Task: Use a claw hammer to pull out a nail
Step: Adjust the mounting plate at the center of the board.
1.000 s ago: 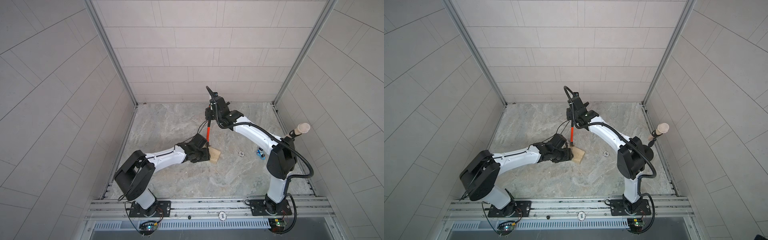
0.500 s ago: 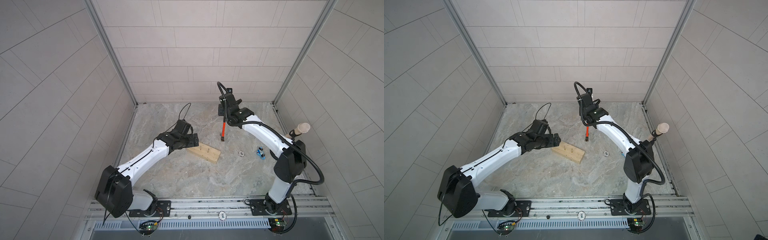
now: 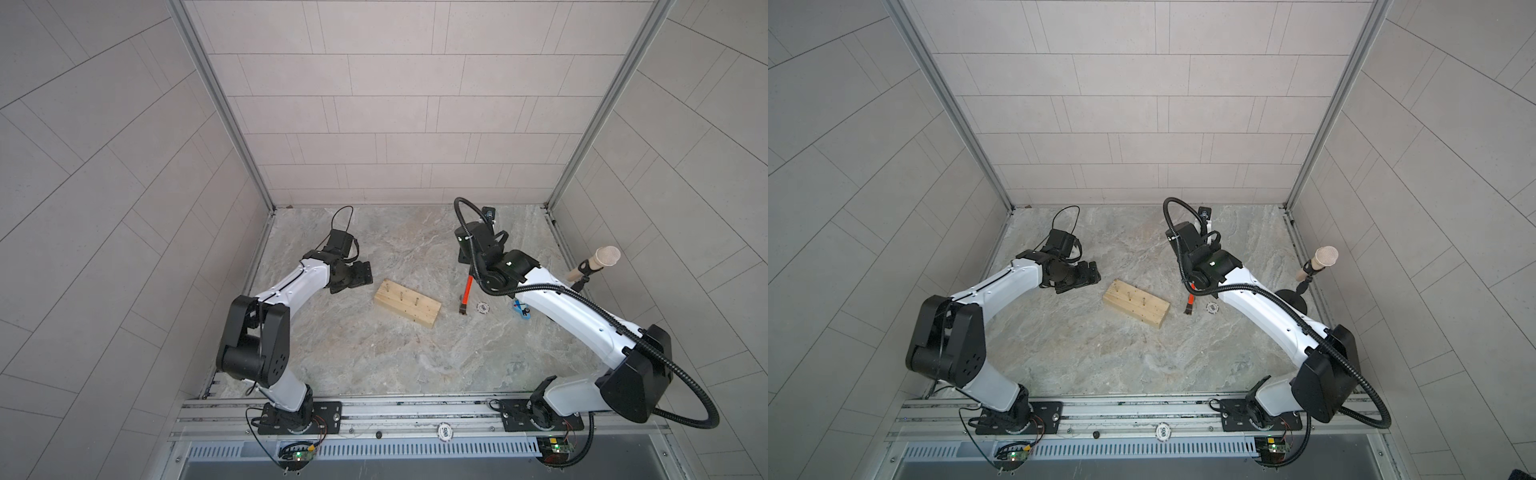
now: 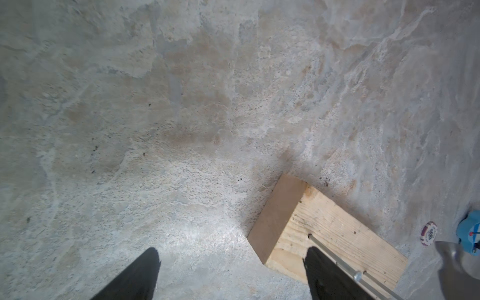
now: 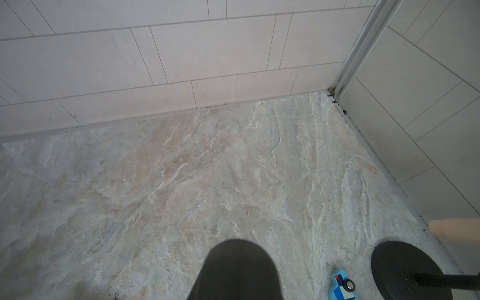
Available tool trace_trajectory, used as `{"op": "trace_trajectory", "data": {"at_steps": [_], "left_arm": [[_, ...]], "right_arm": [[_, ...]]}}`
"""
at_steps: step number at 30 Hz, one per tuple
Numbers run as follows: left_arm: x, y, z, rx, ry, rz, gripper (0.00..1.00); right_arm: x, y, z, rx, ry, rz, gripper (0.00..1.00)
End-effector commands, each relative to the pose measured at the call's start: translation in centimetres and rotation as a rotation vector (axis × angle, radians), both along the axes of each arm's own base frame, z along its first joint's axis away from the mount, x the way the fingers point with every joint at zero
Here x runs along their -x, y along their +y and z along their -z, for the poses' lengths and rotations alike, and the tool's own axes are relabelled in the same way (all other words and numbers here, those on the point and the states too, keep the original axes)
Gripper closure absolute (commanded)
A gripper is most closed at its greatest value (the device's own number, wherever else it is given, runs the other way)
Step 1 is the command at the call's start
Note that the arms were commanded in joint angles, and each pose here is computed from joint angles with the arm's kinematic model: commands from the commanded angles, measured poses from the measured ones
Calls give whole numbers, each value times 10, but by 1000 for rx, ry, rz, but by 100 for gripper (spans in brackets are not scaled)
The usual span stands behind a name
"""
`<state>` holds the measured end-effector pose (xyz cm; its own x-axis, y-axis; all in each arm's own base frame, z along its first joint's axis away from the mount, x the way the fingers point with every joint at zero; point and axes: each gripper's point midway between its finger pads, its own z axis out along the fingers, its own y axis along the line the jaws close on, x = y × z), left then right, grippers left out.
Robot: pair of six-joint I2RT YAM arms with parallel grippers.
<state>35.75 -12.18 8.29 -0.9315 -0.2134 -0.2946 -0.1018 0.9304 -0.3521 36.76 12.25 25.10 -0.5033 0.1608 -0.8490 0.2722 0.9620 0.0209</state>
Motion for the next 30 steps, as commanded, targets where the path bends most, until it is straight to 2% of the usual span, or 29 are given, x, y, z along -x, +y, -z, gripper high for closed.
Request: {"op": "trace_trajectory", "data": {"at_steps": [1,14,22,30], "left_arm": [[-3,-10,7,89,16,23,9],[1,-42,31,278,96,51,10],[8,-70,35,331,113,83,10],[5,-76,29,382,90,58,10]], "right_arm": [[11,-4,-13,-85,-85,77,100],[-5,30,-7,-133,-109,52,100],[-36,63,-19,-140,-120,-22,100],[-77,94,-34,-174,-145,-107,100]]}}
